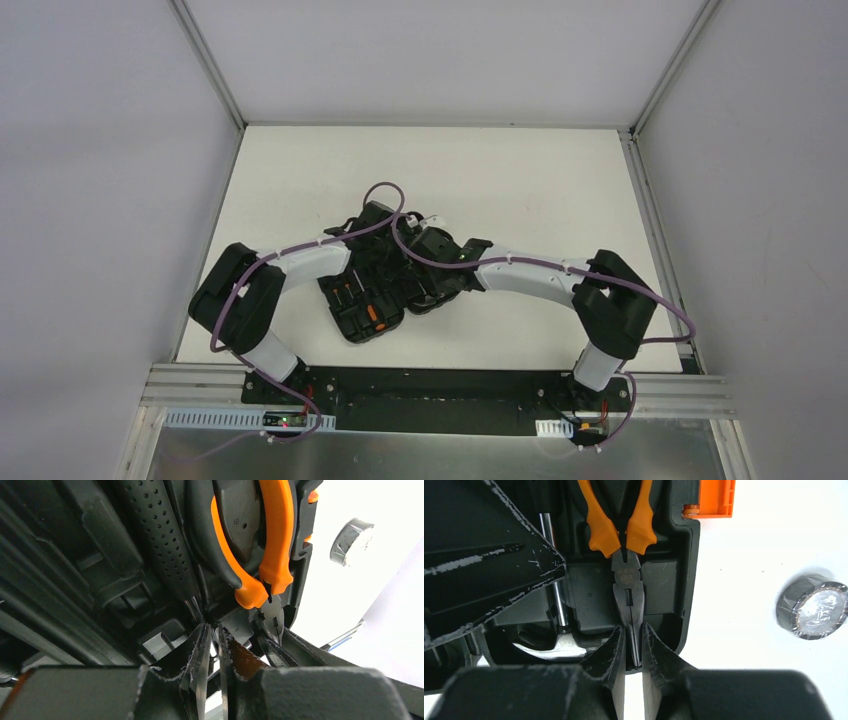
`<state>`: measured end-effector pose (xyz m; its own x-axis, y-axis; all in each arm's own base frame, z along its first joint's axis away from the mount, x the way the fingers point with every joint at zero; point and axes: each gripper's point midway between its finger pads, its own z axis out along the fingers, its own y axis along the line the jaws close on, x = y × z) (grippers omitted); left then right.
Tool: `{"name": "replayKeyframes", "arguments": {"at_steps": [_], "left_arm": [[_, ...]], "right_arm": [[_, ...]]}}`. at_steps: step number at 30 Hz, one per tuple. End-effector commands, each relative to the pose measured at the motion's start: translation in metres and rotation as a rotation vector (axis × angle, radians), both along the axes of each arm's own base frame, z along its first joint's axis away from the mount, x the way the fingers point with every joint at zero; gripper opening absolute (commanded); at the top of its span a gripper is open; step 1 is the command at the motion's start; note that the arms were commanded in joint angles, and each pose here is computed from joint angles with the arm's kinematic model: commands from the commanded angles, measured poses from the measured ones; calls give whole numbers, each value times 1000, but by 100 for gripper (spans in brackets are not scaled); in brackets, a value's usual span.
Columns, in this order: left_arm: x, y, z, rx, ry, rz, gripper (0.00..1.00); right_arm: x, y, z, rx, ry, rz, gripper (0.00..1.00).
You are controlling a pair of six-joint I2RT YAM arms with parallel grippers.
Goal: Pack the tool kit
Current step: Adjust the pliers in the toolbox.
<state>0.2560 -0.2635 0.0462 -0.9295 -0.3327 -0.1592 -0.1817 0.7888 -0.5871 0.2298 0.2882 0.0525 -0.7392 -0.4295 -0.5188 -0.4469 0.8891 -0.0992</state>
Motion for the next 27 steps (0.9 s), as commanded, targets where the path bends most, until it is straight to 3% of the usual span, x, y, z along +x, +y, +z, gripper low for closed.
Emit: {"name": "replayKeyframes", "arguments": {"at_steps": [1, 12, 15, 21, 25, 27], "left_arm": [[-32, 23, -19, 100, 84, -35, 15], [-31, 24, -14, 94, 67, -31, 15], [-33, 24, -16, 94, 74, -31, 15], [-33, 26, -11, 91, 56, -25, 15], [-29, 25, -3, 78, 31, -17, 14], [-27, 24, 0, 75, 19, -13, 14]], "right_arm": [[31, 8, 38, 57, -163, -11, 0], [17, 21, -6, 137, -1, -18, 3], [17, 21, -15, 160, 32, -30, 10], [6, 28, 1, 225, 101, -12, 24], [0, 32, 24, 304, 132, -12, 27], [0, 31, 28, 334, 155, -36, 23]]}}
